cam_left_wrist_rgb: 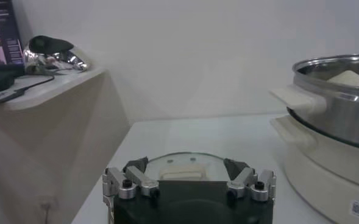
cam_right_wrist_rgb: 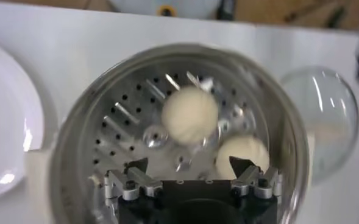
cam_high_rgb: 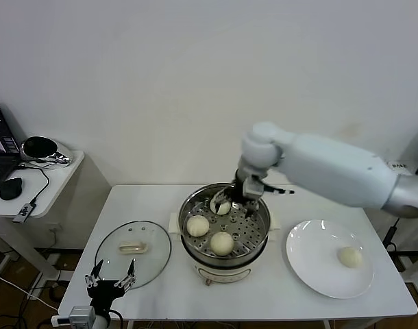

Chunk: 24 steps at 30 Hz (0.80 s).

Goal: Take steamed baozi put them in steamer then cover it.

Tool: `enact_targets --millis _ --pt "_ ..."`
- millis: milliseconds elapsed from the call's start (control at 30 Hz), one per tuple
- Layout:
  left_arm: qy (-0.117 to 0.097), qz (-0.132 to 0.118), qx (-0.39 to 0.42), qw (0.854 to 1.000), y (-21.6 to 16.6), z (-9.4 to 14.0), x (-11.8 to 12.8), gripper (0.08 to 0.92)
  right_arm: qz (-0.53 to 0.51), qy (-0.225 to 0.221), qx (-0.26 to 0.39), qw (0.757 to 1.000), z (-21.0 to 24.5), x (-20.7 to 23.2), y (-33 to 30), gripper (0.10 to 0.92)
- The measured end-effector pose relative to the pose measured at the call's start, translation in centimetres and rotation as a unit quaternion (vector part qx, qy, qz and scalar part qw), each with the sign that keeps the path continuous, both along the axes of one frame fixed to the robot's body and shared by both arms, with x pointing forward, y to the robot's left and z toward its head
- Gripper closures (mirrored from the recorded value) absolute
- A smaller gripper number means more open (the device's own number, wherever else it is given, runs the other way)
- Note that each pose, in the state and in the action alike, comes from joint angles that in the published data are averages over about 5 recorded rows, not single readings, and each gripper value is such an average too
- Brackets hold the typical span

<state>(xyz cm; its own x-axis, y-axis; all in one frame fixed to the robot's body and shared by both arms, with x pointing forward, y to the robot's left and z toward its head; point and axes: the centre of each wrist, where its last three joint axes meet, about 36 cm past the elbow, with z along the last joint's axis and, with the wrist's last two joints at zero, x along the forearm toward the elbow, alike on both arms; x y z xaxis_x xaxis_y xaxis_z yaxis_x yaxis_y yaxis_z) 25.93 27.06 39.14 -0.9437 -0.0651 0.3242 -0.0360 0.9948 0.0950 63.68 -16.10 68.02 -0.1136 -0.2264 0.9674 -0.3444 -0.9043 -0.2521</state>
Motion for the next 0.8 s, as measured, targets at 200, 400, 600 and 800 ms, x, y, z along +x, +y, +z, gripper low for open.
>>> enact_targets --millis 200,400,600,800 --pt "0.004 -0.006 -0.002 1.000 0.0 -0.2 0.2 0.177 -0.188 0.019 0.024 0.982 0.8 1.0 -8.4 0.200" --pt "0.010 -0.015 -0.004 1.000 -0.3 -0.3 0.1 0.177 -0.348 0.051 0.043 0.935 -0.4 0.4 -16.0 0.200" --pt "0.017 -0.019 -0.001 1.000 -0.2 -0.6 -0.2 0.177 -0.460 0.068 0.046 0.884 -3.2 -0.9 -22.1 0.200" --pt "0.021 -0.018 0.000 1.000 -0.2 -0.7 -0.5 0.177 -0.512 0.074 0.036 0.855 -7.2 -2.3 -25.8 0.200"
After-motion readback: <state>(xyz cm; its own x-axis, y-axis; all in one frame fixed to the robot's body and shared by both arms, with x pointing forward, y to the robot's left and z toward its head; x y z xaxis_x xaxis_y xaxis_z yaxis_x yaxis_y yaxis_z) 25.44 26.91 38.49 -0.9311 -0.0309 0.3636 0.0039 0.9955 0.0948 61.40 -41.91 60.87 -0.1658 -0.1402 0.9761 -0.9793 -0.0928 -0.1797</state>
